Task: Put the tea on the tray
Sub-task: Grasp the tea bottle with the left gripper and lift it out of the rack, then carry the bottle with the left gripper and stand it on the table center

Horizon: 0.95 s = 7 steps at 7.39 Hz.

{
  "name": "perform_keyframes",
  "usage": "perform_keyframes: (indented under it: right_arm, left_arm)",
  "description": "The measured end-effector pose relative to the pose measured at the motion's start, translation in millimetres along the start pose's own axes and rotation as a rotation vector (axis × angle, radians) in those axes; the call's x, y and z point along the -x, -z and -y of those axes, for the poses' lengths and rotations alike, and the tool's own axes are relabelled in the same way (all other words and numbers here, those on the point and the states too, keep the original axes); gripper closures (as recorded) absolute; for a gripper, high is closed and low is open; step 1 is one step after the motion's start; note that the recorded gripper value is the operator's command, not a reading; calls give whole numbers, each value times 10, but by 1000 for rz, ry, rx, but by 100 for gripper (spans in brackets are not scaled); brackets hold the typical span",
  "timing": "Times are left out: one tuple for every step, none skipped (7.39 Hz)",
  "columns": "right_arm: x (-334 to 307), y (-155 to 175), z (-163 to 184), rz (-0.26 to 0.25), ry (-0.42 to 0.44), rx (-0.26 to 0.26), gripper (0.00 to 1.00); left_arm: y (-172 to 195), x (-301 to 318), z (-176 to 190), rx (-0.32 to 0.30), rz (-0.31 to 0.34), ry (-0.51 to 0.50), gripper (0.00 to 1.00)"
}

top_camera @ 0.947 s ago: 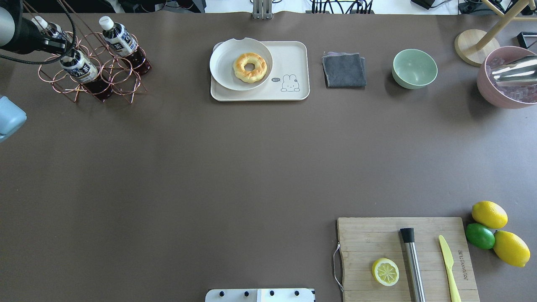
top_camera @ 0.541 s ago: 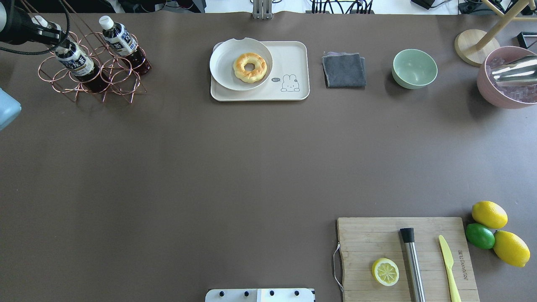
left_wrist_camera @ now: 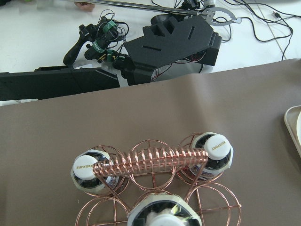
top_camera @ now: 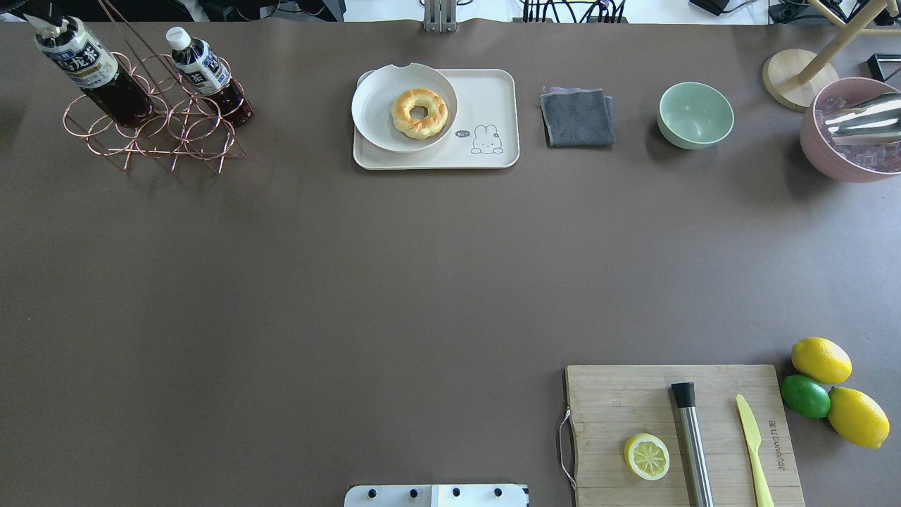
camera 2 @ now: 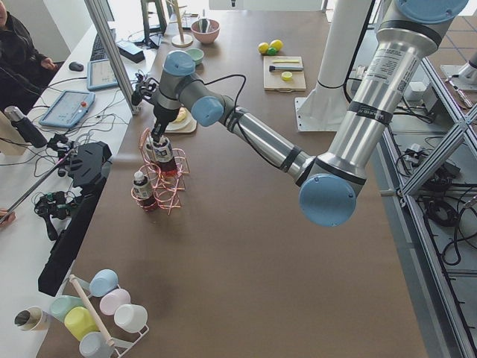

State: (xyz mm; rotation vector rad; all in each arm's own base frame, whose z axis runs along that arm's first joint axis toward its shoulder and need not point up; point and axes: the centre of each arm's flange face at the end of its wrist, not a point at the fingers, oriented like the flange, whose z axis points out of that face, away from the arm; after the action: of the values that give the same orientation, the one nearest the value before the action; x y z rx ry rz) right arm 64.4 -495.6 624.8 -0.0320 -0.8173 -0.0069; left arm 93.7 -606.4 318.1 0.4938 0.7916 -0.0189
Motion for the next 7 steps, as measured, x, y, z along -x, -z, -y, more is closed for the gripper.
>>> perform_keyframes:
  right_arm:
    - [1, 1, 6, 0, 0, 0, 0]
    - [4, 5, 12, -1, 1, -1, 0]
    - [10, 10, 15, -1, 3, -3, 0]
    - [17, 17, 17, -1, 5, -4, 0]
    - [19, 19, 16, -1, 6, -4, 0]
    - [21, 20, 16, -1, 7, -5, 0]
    - [21, 21, 17, -1, 7, -5, 0]
  left_arm:
    - [289, -141, -41, 4, 3, 3, 100]
    - [540, -273, -114, 4, 6, 12, 100]
    - [735, -417, -202, 4, 2, 31, 100]
    - [794, -609, -292, 11, -10, 60, 100]
    - [744, -936, -378, 15, -18, 93, 100]
    - [609, -1425, -455, 24, -14, 122, 100]
    - [501, -2102, -502, 37, -1, 139, 100]
